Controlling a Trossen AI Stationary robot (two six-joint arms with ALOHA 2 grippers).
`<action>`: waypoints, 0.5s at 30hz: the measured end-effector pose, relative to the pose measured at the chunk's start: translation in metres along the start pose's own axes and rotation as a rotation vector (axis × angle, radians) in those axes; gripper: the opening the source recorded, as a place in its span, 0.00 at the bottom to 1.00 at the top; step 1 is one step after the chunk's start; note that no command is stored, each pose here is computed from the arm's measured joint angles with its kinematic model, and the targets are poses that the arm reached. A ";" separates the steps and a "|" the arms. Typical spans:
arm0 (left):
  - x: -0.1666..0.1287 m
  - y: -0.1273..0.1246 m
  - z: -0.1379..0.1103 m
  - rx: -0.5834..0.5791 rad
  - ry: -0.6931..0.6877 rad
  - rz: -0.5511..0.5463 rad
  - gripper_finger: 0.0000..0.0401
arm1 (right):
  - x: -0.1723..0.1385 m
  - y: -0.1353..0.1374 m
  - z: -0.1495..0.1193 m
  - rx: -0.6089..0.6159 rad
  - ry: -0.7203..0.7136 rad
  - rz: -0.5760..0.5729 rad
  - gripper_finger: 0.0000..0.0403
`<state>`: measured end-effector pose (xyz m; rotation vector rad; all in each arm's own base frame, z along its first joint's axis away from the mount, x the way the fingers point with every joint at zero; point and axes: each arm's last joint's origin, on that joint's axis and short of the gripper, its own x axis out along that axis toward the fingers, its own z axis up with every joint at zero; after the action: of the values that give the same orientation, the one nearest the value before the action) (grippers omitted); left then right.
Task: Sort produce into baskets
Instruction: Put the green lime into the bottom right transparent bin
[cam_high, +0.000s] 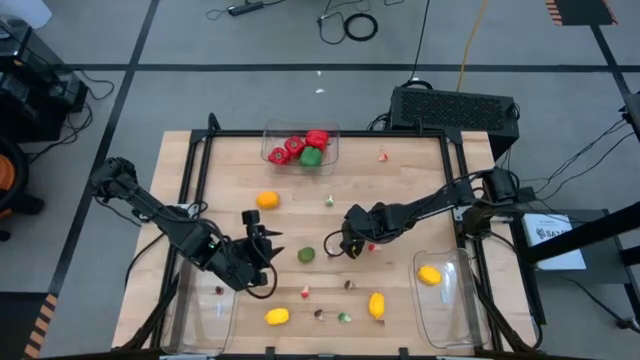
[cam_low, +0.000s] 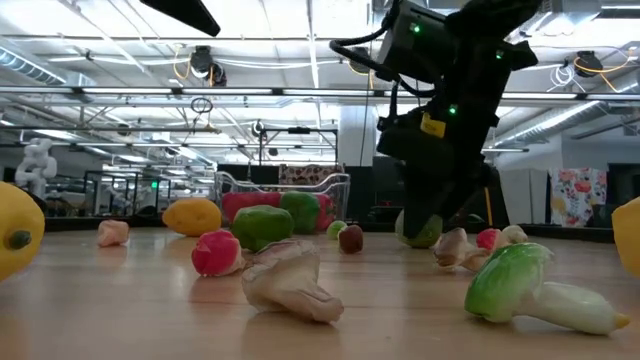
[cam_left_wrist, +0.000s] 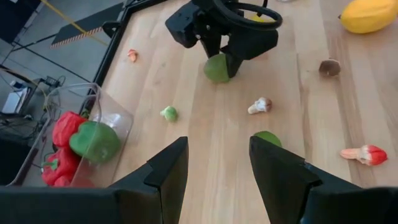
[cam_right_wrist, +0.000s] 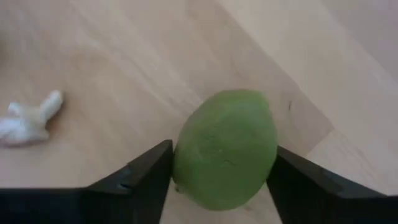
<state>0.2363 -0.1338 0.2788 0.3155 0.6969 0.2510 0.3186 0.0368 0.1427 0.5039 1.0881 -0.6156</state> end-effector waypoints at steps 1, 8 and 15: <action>0.000 0.000 0.000 0.001 0.001 -0.002 0.44 | -0.001 0.001 0.000 -0.014 0.009 0.001 0.54; 0.000 0.000 0.000 0.000 0.001 -0.002 0.44 | -0.018 0.014 0.015 -0.088 0.031 0.053 0.43; 0.000 0.000 0.000 0.000 0.001 -0.002 0.44 | -0.057 0.029 0.034 -0.197 0.133 0.070 0.45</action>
<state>0.2363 -0.1338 0.2787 0.3146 0.6978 0.2496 0.3412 0.0478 0.2104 0.4139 1.2370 -0.4124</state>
